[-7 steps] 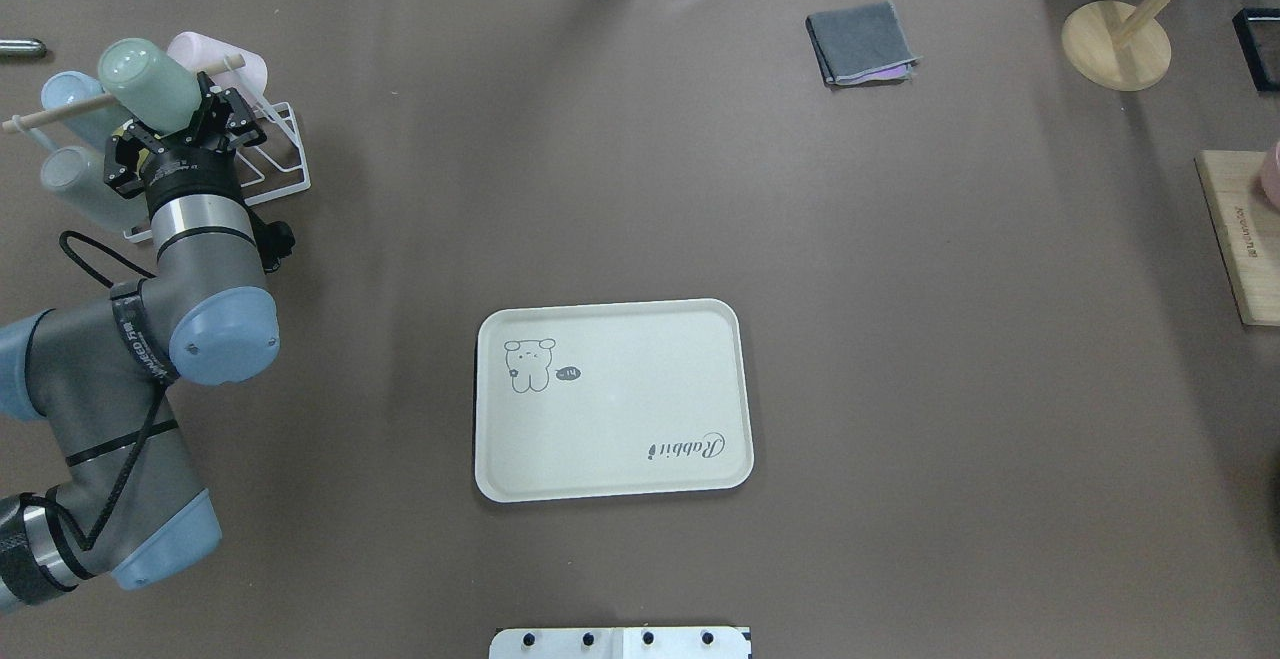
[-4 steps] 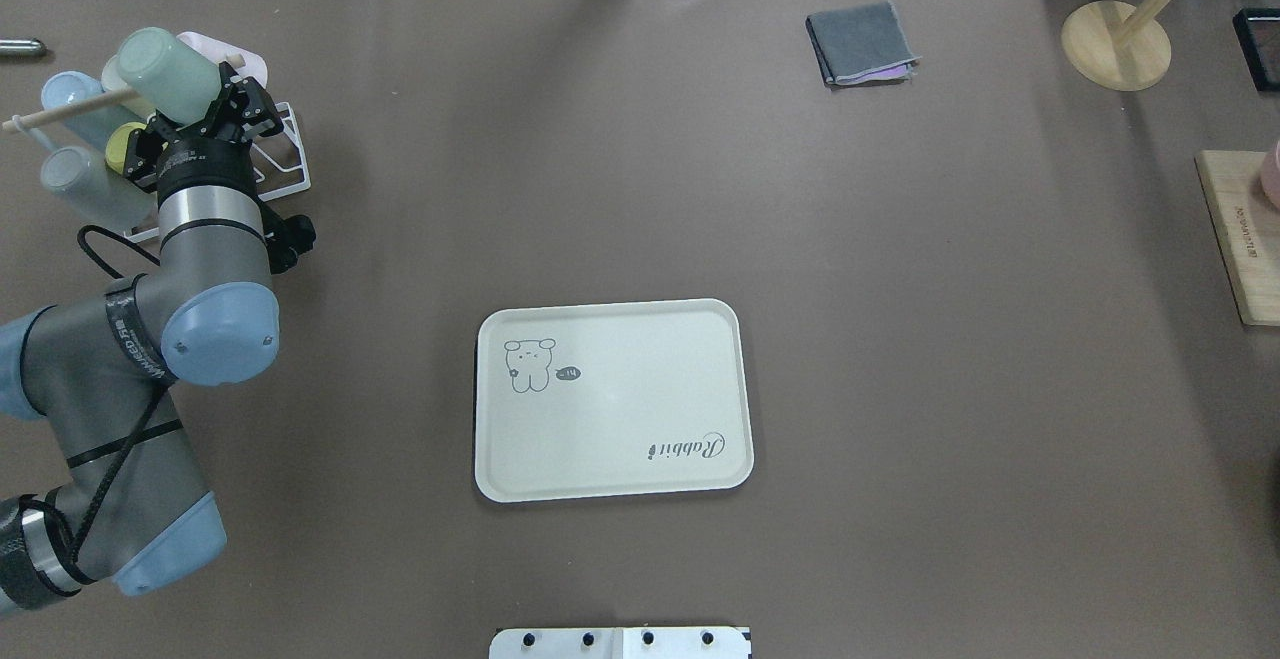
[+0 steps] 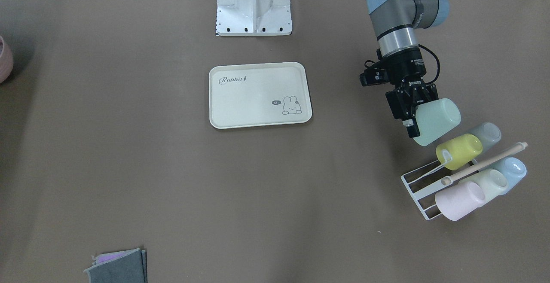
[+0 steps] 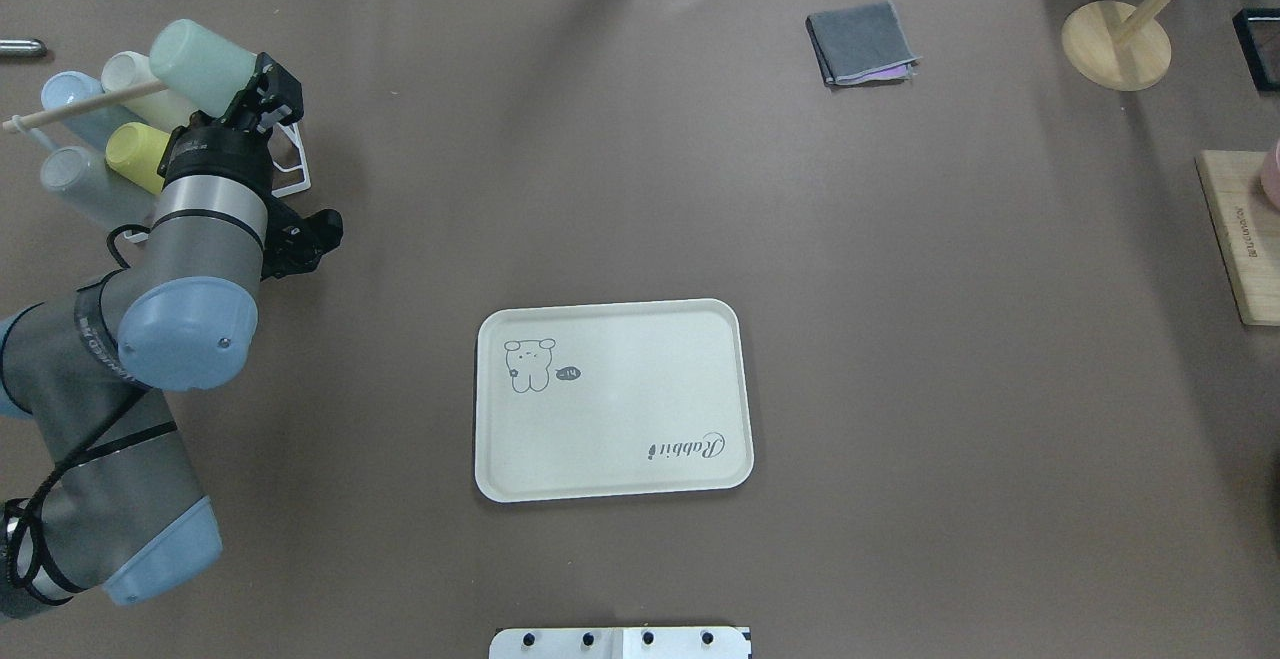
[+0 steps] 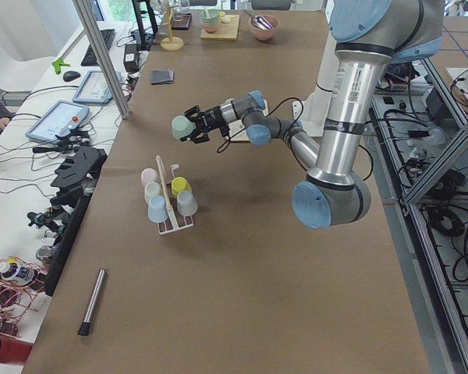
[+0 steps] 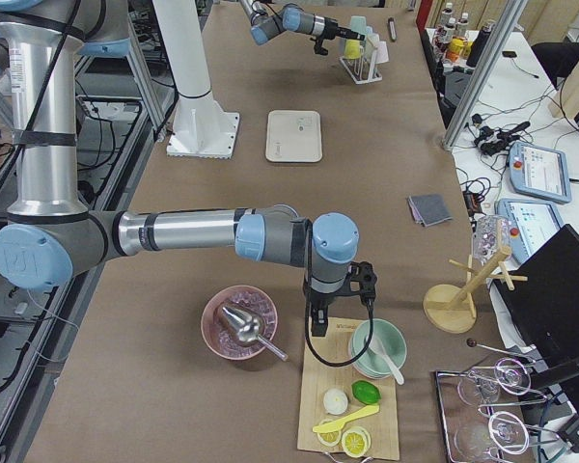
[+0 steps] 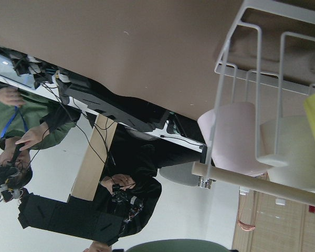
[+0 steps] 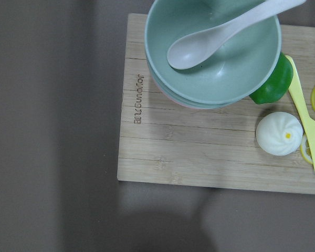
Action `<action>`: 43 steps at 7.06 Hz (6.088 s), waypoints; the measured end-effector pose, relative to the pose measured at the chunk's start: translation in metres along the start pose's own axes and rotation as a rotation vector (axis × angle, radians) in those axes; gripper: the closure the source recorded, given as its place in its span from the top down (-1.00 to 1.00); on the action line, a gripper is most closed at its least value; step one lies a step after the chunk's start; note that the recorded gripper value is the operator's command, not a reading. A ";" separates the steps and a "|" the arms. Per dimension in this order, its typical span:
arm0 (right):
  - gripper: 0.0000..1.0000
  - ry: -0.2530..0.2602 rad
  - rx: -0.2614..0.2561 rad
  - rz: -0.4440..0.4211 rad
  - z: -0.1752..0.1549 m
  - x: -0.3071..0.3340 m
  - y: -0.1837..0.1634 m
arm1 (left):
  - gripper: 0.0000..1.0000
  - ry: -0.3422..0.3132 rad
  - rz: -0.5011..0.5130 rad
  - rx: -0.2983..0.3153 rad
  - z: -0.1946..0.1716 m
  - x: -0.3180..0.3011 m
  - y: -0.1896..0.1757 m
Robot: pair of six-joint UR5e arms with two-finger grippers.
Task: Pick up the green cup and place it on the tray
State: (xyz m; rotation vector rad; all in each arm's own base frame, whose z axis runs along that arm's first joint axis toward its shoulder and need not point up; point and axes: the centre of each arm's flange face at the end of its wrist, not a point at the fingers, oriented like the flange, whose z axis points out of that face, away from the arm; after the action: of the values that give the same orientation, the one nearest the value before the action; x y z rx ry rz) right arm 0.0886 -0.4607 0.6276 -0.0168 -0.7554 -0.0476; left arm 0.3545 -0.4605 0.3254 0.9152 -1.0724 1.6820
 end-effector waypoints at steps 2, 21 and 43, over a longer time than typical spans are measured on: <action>1.00 0.005 -0.013 0.009 0.007 0.007 0.005 | -0.19 -0.094 -0.154 0.187 -0.012 -0.007 -0.006; 1.00 0.002 0.007 -0.005 0.034 0.032 0.003 | -0.27 0.418 -1.756 1.506 -0.062 -0.106 -0.192; 1.00 0.000 0.017 -0.015 0.030 0.028 -0.002 | 0.97 0.364 -1.641 1.587 -0.057 -0.034 -0.235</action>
State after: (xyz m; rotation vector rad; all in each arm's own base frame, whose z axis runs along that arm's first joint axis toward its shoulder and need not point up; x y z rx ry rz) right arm 0.0886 -0.4622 0.6683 0.0048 -0.7556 -0.0551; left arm 0.5810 -0.3689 0.3348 1.5291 1.3804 0.7537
